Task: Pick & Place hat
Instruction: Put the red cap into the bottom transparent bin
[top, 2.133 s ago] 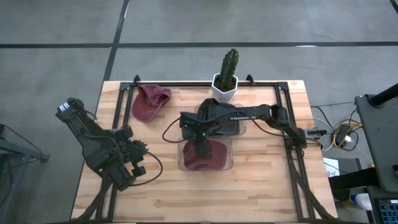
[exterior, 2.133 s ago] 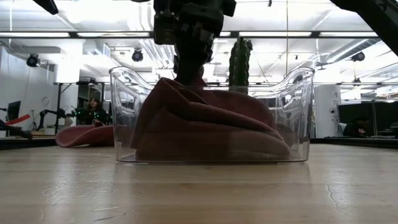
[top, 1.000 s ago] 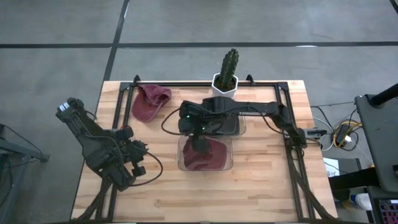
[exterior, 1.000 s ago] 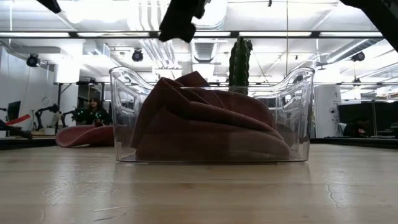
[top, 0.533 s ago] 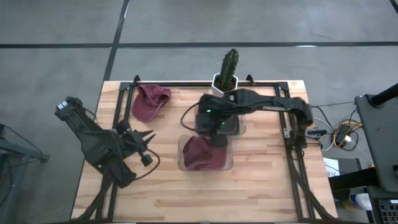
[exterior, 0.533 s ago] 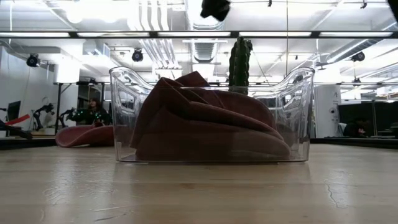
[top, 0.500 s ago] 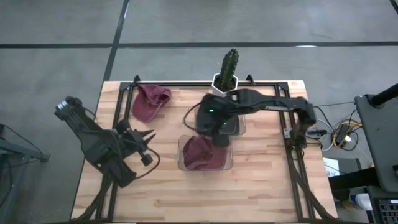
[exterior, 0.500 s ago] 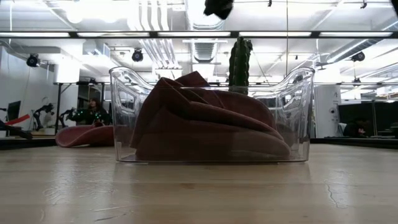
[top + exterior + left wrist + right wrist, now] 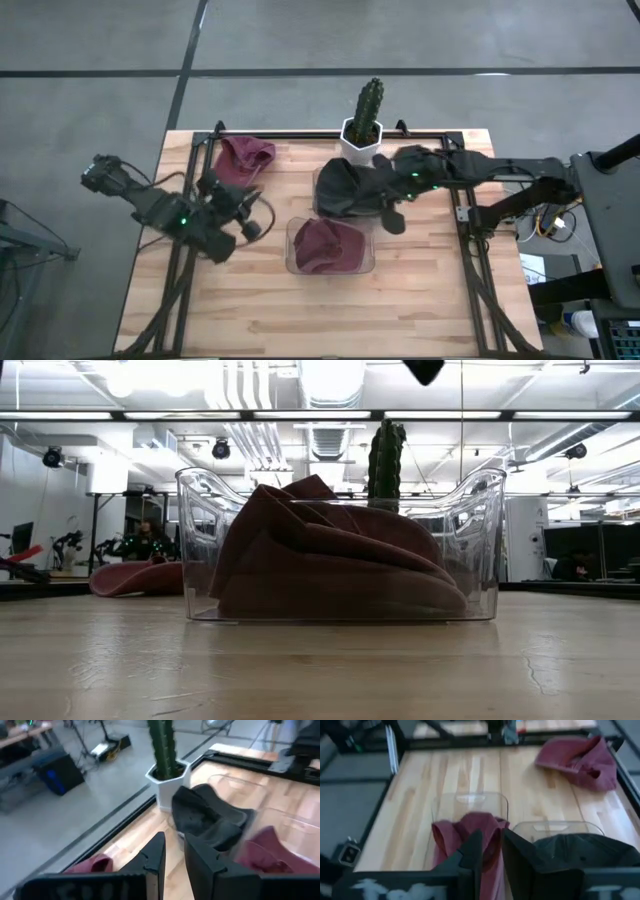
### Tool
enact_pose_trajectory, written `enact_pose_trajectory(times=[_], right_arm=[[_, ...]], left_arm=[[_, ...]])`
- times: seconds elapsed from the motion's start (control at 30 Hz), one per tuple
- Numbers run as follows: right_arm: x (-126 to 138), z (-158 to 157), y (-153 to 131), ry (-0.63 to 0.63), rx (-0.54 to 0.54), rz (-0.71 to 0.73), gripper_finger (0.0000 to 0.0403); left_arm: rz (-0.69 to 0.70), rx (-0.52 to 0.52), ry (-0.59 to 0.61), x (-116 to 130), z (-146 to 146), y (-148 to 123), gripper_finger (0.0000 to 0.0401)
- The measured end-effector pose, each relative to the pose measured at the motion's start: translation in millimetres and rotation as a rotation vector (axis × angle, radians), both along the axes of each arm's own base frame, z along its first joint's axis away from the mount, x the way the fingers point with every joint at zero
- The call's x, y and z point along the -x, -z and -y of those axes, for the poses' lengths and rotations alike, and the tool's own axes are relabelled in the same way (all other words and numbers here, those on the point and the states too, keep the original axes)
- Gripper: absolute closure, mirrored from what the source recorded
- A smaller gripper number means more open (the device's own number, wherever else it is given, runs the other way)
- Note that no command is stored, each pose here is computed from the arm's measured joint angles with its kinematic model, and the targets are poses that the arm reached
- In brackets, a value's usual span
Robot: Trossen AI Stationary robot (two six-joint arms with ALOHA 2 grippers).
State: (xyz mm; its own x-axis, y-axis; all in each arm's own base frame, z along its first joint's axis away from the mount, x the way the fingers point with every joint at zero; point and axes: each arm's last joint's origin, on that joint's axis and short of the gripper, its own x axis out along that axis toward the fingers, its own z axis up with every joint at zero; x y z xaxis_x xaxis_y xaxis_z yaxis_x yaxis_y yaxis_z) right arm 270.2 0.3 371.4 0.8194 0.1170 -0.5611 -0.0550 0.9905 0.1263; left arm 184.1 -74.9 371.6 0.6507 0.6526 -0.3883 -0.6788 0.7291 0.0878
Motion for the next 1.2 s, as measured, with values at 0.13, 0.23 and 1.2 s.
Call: enact_pose_trajectory(times=[0.13, 0.23, 1.2], right_arm=[[21.0, -0.2, 7.0, 0.015, -0.023, 0.107, 0.0337], [34.2, -0.3, 13.7, 0.018, -0.029, 0.162, 0.0339], [66.3, -0.7, 55.8, 0.037, -0.079, 0.341, 0.0340]], left_arm=[[-0.076, 0.083, -0.019, -9.5, -21.5, 1.5, 0.0337], [-0.134, 0.166, -0.028, -14.6, -38.8, 3.8, 0.0337], [-0.159, 0.598, -0.439, 26.3, -207.3, 19.2, 0.0337]])
